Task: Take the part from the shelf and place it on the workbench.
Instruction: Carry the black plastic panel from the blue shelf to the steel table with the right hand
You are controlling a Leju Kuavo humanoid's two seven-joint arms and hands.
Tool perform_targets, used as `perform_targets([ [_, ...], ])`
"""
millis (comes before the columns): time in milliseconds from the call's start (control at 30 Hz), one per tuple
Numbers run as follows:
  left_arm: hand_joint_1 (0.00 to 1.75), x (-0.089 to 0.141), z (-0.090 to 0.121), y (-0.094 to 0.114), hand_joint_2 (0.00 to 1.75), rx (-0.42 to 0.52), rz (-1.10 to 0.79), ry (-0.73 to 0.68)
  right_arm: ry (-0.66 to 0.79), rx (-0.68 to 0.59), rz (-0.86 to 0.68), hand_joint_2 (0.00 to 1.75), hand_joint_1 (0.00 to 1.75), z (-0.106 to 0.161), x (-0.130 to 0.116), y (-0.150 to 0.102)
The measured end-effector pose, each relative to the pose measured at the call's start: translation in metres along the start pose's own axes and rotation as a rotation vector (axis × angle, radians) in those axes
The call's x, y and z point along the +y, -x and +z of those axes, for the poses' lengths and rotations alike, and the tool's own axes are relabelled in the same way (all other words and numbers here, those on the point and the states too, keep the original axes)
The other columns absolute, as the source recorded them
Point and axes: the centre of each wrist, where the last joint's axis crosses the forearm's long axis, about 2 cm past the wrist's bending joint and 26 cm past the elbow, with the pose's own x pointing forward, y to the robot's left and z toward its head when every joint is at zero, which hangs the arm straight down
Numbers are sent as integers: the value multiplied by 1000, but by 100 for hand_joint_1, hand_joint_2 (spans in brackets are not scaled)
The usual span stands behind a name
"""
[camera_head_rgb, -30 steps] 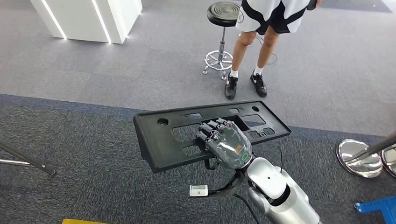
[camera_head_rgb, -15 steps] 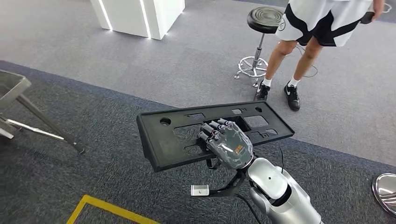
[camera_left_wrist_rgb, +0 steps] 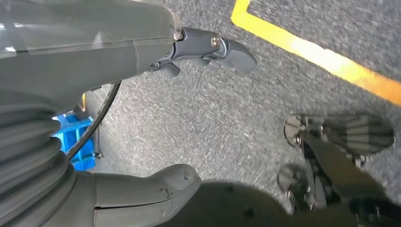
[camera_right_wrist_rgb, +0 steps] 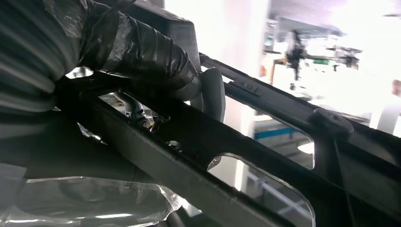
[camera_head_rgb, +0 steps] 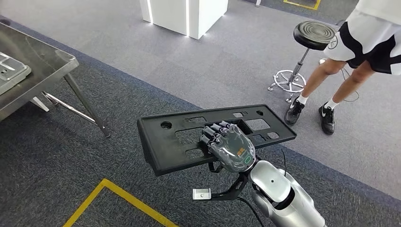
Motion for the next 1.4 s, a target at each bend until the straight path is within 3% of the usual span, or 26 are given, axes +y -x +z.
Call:
perform_targets([
  [767,0,1,0,0,175,-16,-12,-22,-20,16,16,175,175,-7,-2,7],
  [1133,0,1,0,-6,175,-42,-10,-34,-25,30,20,175,175,-28,-13,31],
  [1400,0,-3,0,-6,175,-5,6,-31,-20,25,49,175,175,-46,-23,50],
])
